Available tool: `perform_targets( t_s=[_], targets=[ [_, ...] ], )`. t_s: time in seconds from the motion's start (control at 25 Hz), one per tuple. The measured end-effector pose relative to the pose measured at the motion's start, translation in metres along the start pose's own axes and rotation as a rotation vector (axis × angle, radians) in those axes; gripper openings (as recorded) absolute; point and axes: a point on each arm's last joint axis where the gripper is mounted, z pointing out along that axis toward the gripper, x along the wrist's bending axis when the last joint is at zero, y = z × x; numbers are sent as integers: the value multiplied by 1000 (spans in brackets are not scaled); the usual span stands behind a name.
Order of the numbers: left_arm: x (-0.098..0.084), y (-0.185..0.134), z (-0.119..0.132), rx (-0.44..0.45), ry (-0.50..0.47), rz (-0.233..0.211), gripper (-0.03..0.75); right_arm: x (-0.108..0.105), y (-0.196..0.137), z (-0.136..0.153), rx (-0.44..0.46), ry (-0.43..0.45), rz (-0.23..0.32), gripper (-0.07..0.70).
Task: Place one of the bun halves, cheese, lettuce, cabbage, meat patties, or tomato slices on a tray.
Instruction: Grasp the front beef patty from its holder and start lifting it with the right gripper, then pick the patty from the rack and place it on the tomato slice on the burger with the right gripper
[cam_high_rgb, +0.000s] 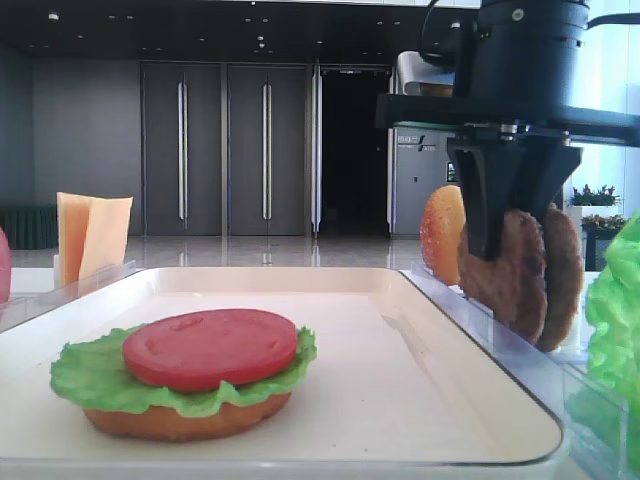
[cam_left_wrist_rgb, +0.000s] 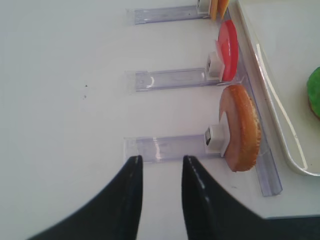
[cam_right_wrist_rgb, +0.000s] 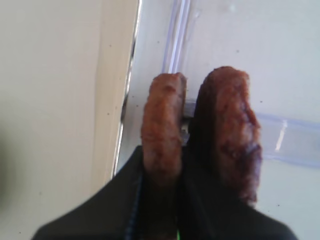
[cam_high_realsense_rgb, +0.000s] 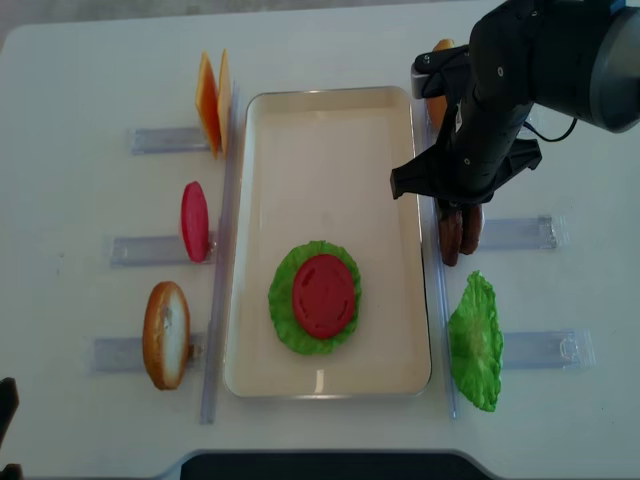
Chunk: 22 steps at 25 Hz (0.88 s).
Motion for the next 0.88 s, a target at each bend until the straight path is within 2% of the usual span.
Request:
perform_targets(
  t_s=[0.4,0.6,0.88],
  targets=[
    [0,0,0,0,0,0,211,6,-7,-21,-31,14,-26,133],
    [0,0,0,0,0,0,211,18,-17,-45,-74,60,-45,129],
    [0,0,0,0,0,0,211,19,-32,-79,-122,93,-48,129]
  ],
)
